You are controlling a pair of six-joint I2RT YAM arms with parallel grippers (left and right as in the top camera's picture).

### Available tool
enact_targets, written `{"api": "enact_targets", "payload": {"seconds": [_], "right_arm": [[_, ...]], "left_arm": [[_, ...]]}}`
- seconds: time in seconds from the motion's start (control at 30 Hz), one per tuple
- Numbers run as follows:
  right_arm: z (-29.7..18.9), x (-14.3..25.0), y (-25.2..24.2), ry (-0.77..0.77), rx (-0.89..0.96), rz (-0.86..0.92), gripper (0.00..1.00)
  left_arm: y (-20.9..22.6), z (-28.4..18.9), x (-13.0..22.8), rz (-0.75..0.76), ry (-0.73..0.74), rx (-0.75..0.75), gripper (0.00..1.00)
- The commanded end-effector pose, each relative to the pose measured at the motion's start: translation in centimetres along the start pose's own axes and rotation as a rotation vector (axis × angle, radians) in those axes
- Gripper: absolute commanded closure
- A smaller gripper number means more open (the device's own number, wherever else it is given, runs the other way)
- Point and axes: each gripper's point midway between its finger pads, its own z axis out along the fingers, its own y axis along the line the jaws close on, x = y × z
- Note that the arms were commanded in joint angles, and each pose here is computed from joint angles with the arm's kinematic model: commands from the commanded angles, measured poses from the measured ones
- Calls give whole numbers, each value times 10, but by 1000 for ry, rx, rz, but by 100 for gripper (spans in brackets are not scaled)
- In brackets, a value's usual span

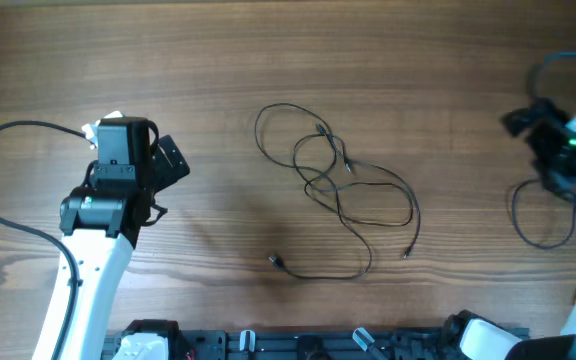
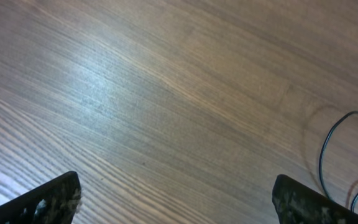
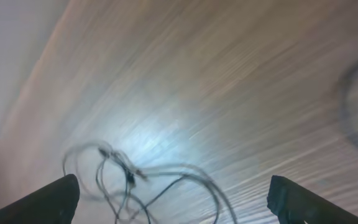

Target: Untangle cables

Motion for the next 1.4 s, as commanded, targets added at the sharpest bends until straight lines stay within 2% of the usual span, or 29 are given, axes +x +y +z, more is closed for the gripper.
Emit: {"api": "enact_targets", "payload": {"seconds": [0.0, 0.1, 0.27, 0.4, 0.43, 0.47, 0.73, 0.87, 0.93, 1.0, 1.1, 1.13, 1.17, 1.3, 1.37], "right_arm": [[37, 41, 31, 102, -54, -209, 0], [64, 79, 65, 143, -127, -414, 0], [99, 141, 92, 189, -233, -706, 0], [122, 182, 85, 287, -240, -795, 1], [132, 195, 83, 333, -232, -822, 8], [136, 200, 81, 353, -228, -836, 12], [185, 221, 57, 467, -167, -819, 12], [189, 227, 48, 503, -159, -857, 16], [188, 229, 47, 510, -177, -931, 18], [186, 231, 43, 518, -214, -1089, 24], [181, 238, 33, 559, -264, -1308, 25], [180, 239, 31, 564, -278, -1359, 55], [181, 238, 31, 558, -279, -1391, 96], [179, 221, 25, 532, -140, -1321, 96], [167, 210, 42, 490, -154, -1330, 96]], "left_arm": [[2, 0, 0, -26, -1, -2, 0], [2, 0, -1, -26, -1, -1, 0], [2, 0, 0, -26, -1, -2, 0], [2, 0, 0, -26, -1, -2, 0], [2, 0, -1, -26, -1, -1, 0], [2, 0, -1, -26, -1, -1, 0], [2, 0, -1, -26, -1, -1, 0], [2, 0, 0, -26, -1, -2, 0], [2, 0, 0, -26, -1, -2, 0], [2, 0, -1, -26, -1, -1, 0], [2, 0, -1, -26, -1, -1, 0], [2, 0, 0, -26, -1, -2, 0], [2, 0, 0, -26, -1, -2, 0], [2, 0, -1, -26, -1, -1, 0], [2, 0, 0, -26, -1, -2, 0]]}}
